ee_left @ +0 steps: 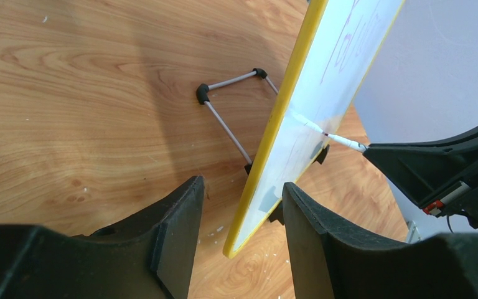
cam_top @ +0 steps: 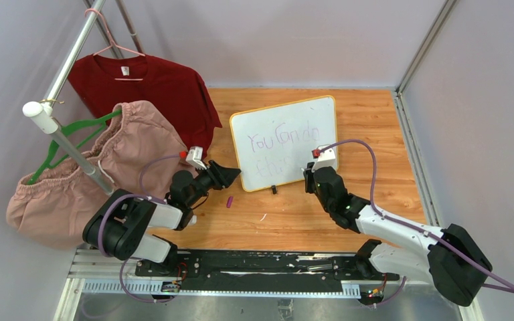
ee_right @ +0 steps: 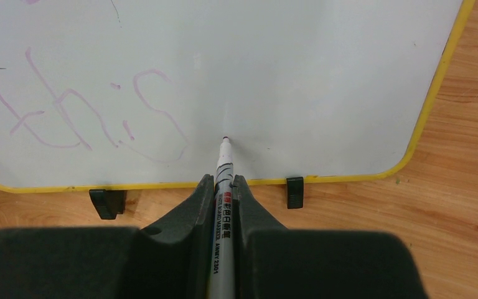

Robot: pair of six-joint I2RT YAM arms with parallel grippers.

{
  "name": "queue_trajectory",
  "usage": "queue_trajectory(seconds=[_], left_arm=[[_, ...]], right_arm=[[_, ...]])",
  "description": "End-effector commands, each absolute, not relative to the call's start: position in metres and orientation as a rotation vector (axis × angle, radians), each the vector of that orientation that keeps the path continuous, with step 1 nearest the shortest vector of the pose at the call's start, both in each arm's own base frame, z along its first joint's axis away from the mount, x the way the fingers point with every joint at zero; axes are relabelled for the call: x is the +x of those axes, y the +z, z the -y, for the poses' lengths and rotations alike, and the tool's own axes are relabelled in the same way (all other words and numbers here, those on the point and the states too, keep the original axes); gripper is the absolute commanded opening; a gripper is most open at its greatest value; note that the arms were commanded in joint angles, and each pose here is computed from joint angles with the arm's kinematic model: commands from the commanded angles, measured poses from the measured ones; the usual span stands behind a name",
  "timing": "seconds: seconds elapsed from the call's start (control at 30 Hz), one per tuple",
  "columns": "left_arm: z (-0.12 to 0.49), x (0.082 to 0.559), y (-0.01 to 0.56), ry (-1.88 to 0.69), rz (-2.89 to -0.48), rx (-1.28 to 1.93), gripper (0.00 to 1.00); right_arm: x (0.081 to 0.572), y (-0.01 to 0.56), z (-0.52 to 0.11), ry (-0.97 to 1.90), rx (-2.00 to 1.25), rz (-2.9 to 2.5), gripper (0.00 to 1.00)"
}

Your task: Write a sentence on the whiteboard

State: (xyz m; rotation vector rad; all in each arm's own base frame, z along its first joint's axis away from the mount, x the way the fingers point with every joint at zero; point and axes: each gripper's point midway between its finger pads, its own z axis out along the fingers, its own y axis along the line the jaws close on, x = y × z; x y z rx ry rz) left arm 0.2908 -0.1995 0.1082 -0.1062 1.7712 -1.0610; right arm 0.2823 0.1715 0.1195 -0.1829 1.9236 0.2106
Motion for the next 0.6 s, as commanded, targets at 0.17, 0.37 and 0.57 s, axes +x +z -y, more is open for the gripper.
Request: queue_trajectory(seconds=[0.17,0.37,0.57], left_arm=[[0.2000,0.2887,0.1153,-1.055,-1.735,-0.078,0.55],[0.1995,0.2883,0.1142,-1.053,-1.738,-0.080,0.55],[0.1992,0.2882,0.1148,-1.051,-1.736,-0.080,0.55]], right_arm=[[0.2902,0.1258,-0.1709,0.220,-0.131,-1.904,0.00],[0.2898,0.1225,-0.1706,0.217,-0.132,-1.913,0.00],[0.2898,0.1219,-0.1709,0.219,-0.132,-1.915,0.00]])
